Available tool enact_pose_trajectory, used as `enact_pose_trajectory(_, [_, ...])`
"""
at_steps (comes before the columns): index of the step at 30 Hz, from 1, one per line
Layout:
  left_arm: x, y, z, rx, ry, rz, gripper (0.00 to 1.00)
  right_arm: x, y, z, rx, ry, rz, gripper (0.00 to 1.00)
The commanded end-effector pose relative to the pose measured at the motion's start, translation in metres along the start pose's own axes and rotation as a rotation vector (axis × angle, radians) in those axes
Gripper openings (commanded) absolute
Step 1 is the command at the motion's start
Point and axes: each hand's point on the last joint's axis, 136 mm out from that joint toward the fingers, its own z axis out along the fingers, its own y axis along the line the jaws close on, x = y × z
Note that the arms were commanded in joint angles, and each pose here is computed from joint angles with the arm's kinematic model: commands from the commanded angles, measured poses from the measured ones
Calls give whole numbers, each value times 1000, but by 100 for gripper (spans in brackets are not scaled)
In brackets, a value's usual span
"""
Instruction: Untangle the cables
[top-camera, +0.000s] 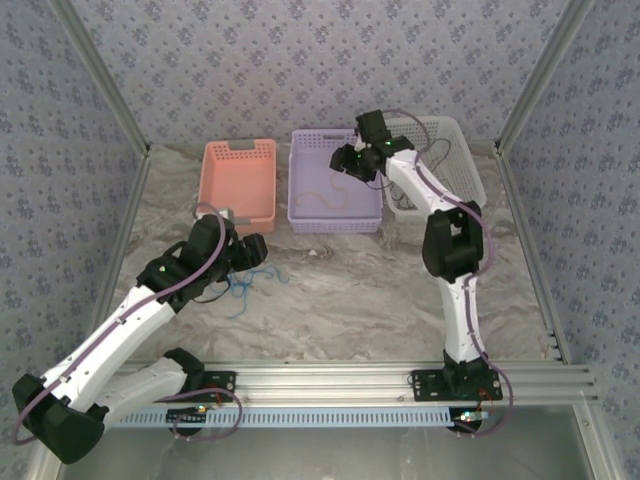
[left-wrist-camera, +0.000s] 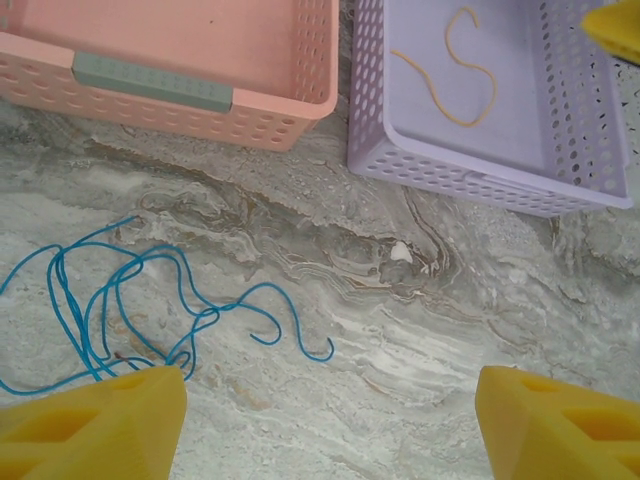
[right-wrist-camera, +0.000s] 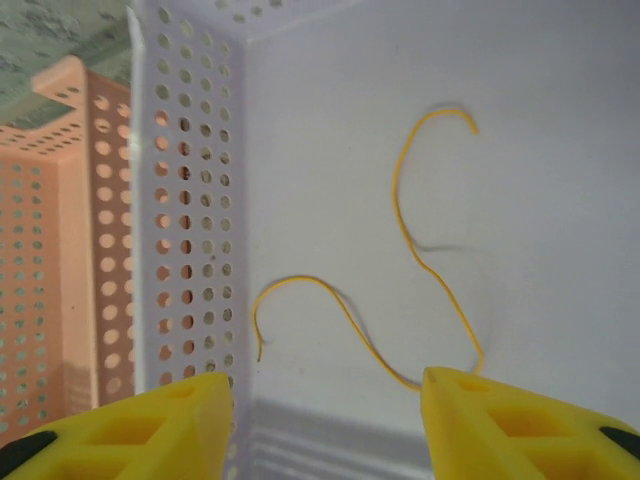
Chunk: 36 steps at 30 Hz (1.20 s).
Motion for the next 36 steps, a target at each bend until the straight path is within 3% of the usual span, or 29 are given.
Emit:
enact_pose_trajectory(1, [7,18,1,-82,24,-9,76,-16,35,-68,-1,-159,-119,54])
enact_pose_trajectory(5, [14,42,8,-179,58,-65,76,18,61,-99,-36,-222,-215,52])
enact_pose_trajectory(8, [22,70,14,-269,76,-132,74,62,71,-109,-85,-237,-258,48])
enact_pose_trajectory(13, [38,105,33,-306,102,-276,73,167,89,-93,-162,-128,-279,45])
enact_pose_trajectory(18, [44,106,69,-228,133,-357,73,259,104,-61,-223,-1,-187,47])
enact_pose_trajectory(21, [47,106,92,-233,170,-339,66,282,106,-47,-185,7,-211,48])
enact_pose_trajectory(25, [57,117,112,-290,215,-322,47,297,99,-13,-92,78,-324,52])
enact_pose_trajectory(27, [60,120,114,-298,215,-321,36,299,100,1,-32,85,-409,51])
enact_pose_trajectory(31, [61,124,110,-308,197,-322,23,293,81,19,109,61,-555,49])
enact_pose_trajectory(36, [64,129,105,-326,193,-304,8,303,82,29,112,108,-706,50])
